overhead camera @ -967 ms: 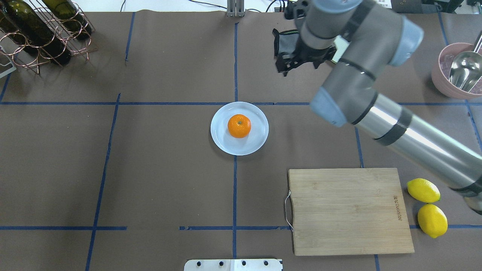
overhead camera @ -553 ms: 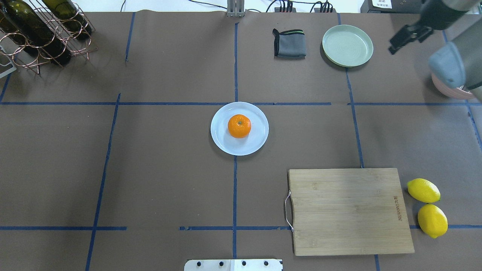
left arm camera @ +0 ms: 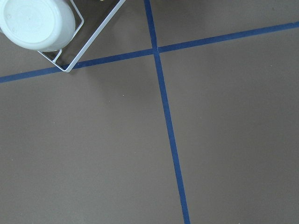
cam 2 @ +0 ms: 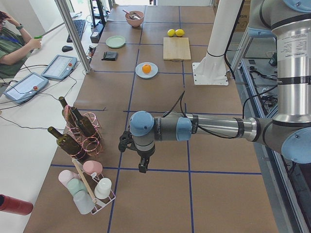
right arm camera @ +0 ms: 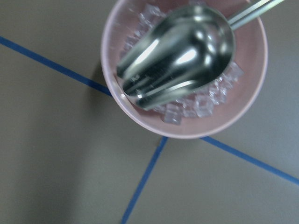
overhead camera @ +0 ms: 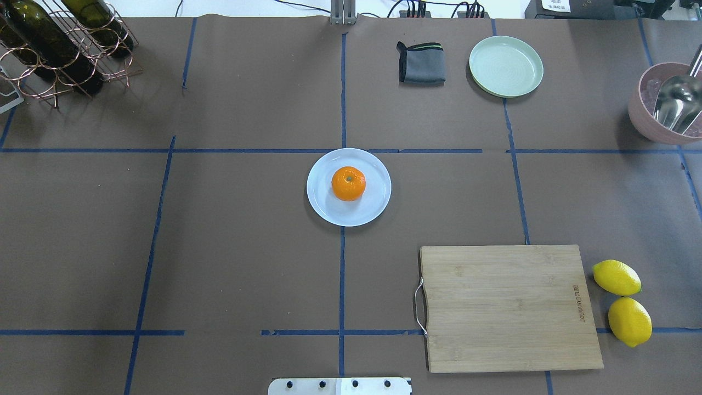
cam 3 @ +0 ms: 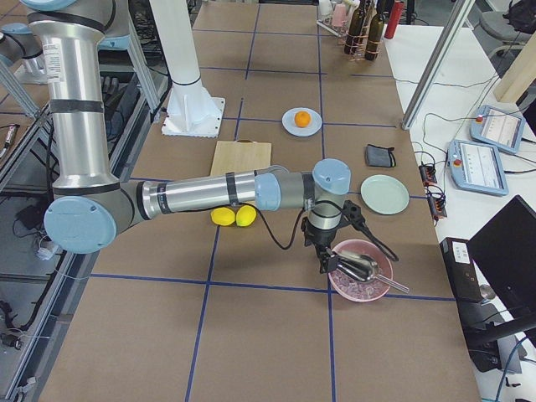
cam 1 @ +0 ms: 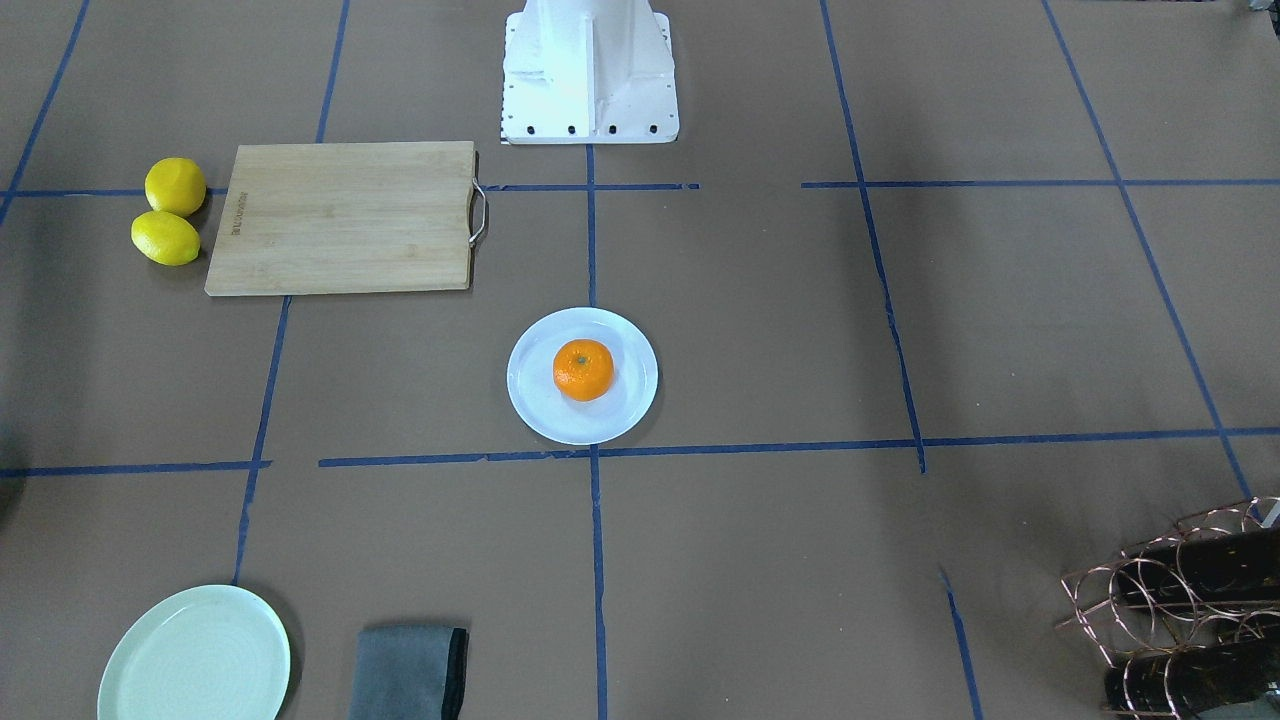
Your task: Pick orange to plate
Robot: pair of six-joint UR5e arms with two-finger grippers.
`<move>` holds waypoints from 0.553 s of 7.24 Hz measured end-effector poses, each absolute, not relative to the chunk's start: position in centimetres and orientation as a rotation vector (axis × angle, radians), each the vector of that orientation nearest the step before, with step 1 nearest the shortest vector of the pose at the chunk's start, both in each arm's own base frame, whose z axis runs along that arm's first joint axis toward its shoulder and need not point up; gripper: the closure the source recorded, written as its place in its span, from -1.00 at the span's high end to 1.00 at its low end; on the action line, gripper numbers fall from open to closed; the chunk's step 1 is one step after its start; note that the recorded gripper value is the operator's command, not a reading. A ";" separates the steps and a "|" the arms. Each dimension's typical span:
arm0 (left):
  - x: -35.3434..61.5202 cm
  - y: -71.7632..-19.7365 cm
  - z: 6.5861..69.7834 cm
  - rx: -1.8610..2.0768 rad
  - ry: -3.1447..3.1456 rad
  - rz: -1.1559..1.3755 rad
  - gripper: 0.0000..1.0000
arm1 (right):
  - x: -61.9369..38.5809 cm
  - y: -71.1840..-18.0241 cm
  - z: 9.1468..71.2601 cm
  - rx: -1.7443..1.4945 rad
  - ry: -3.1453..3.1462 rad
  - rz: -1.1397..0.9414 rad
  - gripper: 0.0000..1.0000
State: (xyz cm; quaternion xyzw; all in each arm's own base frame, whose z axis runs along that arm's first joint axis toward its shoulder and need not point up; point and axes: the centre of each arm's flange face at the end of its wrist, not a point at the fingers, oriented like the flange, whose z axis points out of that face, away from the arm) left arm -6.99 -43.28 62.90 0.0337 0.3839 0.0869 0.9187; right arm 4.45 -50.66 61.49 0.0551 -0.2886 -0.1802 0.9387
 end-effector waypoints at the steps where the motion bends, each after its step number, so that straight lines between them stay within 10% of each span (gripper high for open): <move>1: -7.0 -43.3 62.8 0.072 0.789 0.180 1.00 | 5.6 -49.0 63.9 0.074 -0.593 -0.335 1.00; 4: -7.0 -42.7 61.8 0.089 0.786 0.186 1.00 | 6.2 -45.8 67.2 0.013 -0.659 -0.276 1.00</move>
